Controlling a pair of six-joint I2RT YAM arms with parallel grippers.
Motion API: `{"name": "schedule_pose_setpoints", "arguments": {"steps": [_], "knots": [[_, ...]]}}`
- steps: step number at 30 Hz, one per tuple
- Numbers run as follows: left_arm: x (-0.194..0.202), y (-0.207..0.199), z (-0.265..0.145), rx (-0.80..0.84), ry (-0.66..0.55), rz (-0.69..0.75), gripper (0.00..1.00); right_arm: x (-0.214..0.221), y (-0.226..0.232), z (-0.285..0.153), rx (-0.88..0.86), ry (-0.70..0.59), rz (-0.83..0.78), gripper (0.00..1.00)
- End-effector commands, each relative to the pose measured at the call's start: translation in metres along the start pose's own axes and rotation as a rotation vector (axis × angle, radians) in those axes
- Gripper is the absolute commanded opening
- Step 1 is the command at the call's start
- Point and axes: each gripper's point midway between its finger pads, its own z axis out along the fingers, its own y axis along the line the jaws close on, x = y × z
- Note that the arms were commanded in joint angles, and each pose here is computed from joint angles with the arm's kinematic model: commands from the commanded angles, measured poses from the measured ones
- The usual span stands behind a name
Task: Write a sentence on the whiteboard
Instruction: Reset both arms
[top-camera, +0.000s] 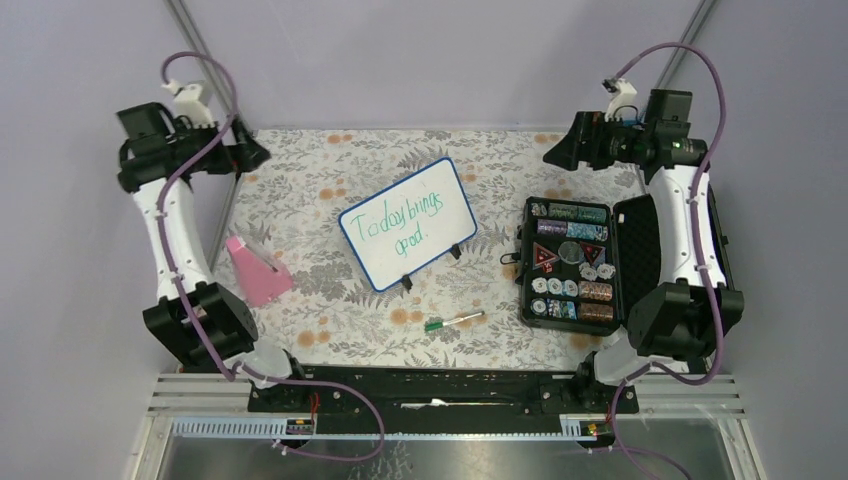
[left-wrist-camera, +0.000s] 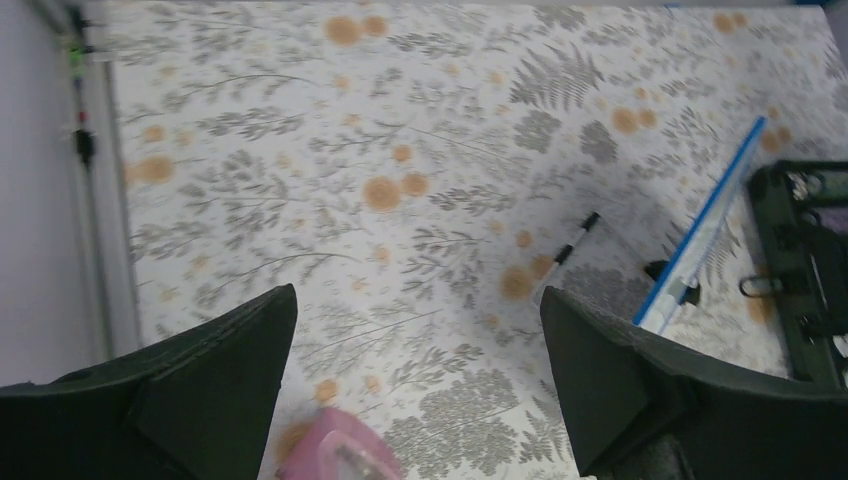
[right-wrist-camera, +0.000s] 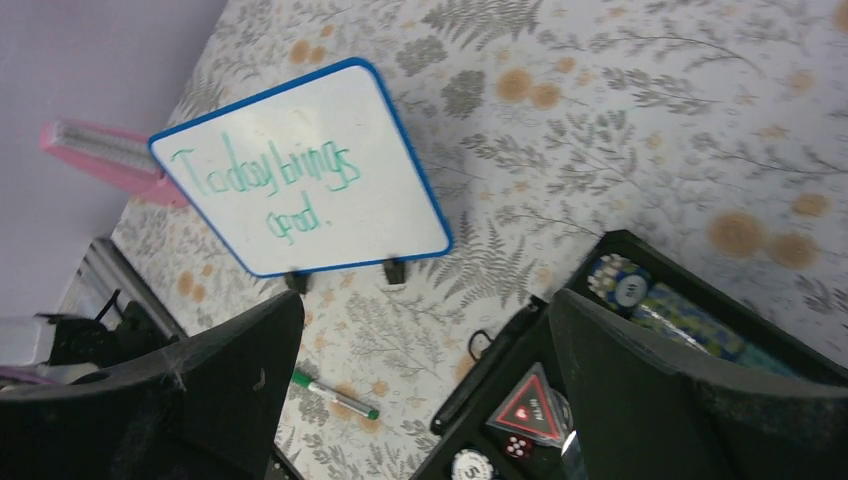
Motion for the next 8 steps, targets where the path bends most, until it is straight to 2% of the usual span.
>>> {"name": "schedule_pose_setpoints", "arguments": {"steps": [1, 8], "knots": [[-0.018, 0.02, -0.036, -0.057, -0.09, 0.017, 0.99, -0.015, -0.032, -0.019, 0.097, -0.034, -0.014, 1.0], [-0.011, 0.046, -0.04, -0.122, -0.093, -0.006, 0.99, -0.022, -0.057, -0.031, 0.158, -0.057, -0.008, 1.0]]}}
